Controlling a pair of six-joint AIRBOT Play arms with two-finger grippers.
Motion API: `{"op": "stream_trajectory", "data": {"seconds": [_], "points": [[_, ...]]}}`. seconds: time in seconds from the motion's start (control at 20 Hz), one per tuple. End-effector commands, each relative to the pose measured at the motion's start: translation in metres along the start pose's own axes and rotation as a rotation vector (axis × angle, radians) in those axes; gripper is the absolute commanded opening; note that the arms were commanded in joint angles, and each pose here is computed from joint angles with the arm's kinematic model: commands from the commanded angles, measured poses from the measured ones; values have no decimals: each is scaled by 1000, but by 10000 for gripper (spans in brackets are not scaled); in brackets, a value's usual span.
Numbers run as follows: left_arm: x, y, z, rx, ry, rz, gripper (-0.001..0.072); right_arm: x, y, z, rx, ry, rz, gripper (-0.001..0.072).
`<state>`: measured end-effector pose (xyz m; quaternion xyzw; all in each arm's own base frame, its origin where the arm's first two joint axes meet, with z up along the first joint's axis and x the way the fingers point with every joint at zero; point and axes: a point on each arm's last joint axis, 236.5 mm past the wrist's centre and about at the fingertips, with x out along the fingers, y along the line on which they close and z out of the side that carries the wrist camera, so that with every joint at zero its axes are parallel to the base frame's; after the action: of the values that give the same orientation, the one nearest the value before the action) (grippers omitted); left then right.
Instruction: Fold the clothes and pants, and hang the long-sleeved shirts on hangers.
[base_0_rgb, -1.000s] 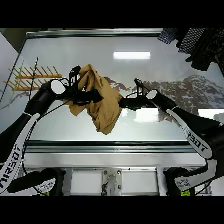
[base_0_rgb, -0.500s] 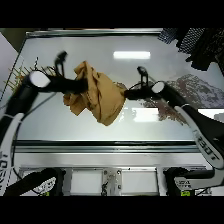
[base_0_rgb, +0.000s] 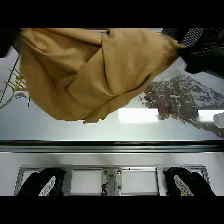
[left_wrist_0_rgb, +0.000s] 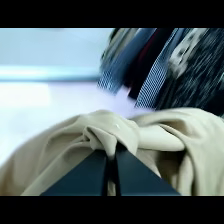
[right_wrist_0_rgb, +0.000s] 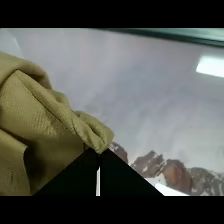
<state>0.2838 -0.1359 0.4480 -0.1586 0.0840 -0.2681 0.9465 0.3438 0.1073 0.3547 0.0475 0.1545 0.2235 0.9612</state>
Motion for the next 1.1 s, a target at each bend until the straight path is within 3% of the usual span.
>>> {"op": "stream_trajectory", "data": {"seconds": [0.0, 0.25, 0.4, 0.55, 0.6, 0.65, 0.7, 0.75, 0.9, 1.05], "points": [[-47, -45, 23, 19, -105, -83, 12, -73, 29, 33, -5, -161, -16, 17], [11, -9, -31, -18, 139, -28, 12, -56, 13, 5, 141, -32, -49, 17], [86, 48, -85, -97, 335, 63, 12, -15, -5, -70, 224, 284, -58, 17], [170, 98, -151, -182, 469, 111, 13, 29, -52, -143, 319, 489, -168, 19], [194, 111, -177, -223, 511, 118, 118, 44, -67, -160, 332, 518, -204, 42], [212, 122, -198, -266, 542, 120, 507, 58, -83, -172, 334, 533, -236, 206], [224, 132, -215, -304, 569, 129, 687, 68, -101, -179, 338, 540, -271, 501], [228, 143, -225, -316, 604, 143, 671, 74, -117, -181, 346, 528, -297, 634], [207, 161, -242, -301, 731, 167, 670, 62, -152, -172, 385, 466, -376, 632], [163, 144, -278, -183, 863, 169, 669, 37, -152, -163, 369, 456, -394, 632]]}}
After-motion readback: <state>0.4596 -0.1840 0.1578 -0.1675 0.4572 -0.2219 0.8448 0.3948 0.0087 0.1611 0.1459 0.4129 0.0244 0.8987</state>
